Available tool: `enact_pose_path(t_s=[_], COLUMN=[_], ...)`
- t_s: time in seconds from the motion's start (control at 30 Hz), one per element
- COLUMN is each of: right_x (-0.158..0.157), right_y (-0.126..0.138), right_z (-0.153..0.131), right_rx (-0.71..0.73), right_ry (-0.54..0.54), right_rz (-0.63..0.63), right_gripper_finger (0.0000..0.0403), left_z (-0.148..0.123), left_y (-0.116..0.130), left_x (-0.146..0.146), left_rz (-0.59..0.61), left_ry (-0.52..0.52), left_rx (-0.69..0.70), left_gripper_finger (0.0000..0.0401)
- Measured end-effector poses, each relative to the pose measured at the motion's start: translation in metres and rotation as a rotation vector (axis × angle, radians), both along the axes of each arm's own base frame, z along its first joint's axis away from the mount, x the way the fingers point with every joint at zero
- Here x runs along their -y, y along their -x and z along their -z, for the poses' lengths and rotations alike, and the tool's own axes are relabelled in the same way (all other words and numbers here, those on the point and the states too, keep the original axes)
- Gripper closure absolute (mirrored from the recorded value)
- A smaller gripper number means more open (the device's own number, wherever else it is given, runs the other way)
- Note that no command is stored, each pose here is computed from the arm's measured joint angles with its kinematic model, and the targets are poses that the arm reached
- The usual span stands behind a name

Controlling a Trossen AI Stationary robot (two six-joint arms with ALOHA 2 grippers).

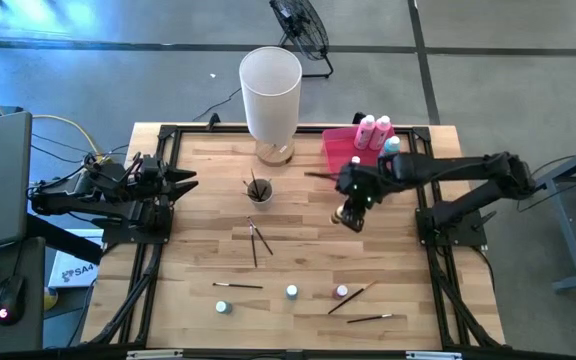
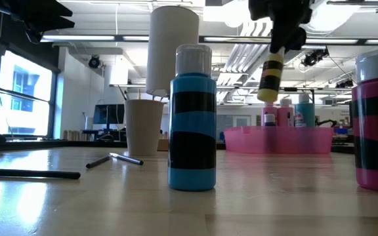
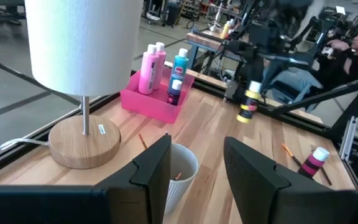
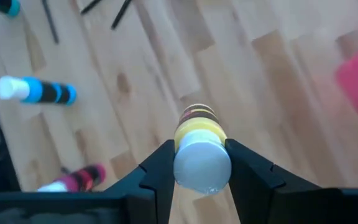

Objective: Pick & Place Paint Supplies
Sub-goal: Put the small yellow paint bottle into the pink bin

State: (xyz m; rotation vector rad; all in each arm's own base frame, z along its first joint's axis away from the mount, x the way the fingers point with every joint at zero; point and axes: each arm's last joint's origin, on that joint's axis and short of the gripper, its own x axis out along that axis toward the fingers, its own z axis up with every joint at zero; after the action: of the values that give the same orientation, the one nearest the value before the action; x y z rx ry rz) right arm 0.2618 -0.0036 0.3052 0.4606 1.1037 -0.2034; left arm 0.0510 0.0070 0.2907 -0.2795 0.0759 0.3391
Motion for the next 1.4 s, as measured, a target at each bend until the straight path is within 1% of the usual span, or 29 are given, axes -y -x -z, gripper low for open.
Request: enact_pose_path(t_s=[0.37, 0.47, 0.53, 0.83, 0.97, 1.1, 1.2, 1.4], right_x=[0.046, 0.058, 0.066, 0.097, 0.111, 0.123, 0.132, 0.148], right_y=[0.000, 0.001, 0.003, 0.010, 0.013, 0.016, 0.015, -0.001], right_z=[-0.017, -0.019, -0.020, -0.021, -0.023, -0.025, -0.021, 0.007], right_rx=[0.058, 0.073, 0.080, 0.097, 0.118, 0.140, 0.135, 0.027], right_ry=[0.026, 0.028, 0.033, 0.119, 0.162, 0.189, 0.189, 0.179], right_rz=[0.140, 0.185, 0.240, 0.405, 0.511, 0.551, 0.576, 0.567], right_gripper_finger=[0.0287, 0.0286, 0.0284, 0.0285, 0.0285, 0.0286, 0.0285, 0.0287], left_z=[0.000, 0.000, 0.000, -0.001, -0.006, -0.011, -0.013, -0.015], left_y=[0.000, 0.001, 0.001, 0.003, 0.005, 0.007, 0.008, 0.008], left_x=[0.000, -0.002, -0.003, -0.007, -0.009, -0.012, -0.013, -0.013], left_rz=[-0.010, -0.061, -0.097, -0.271, -0.374, -0.485, -0.535, -0.541], left_ry=[-0.002, -0.008, -0.013, -0.035, -0.073, -0.101, -0.134, -0.157], left_rx=[0.000, 0.001, 0.001, 0.011, 0.039, 0.067, 0.065, 0.063], left_gripper_finger=[0.0258, 0.0258, 0.0258, 0.0258, 0.0258, 0.0258, 0.0258, 0.0258])
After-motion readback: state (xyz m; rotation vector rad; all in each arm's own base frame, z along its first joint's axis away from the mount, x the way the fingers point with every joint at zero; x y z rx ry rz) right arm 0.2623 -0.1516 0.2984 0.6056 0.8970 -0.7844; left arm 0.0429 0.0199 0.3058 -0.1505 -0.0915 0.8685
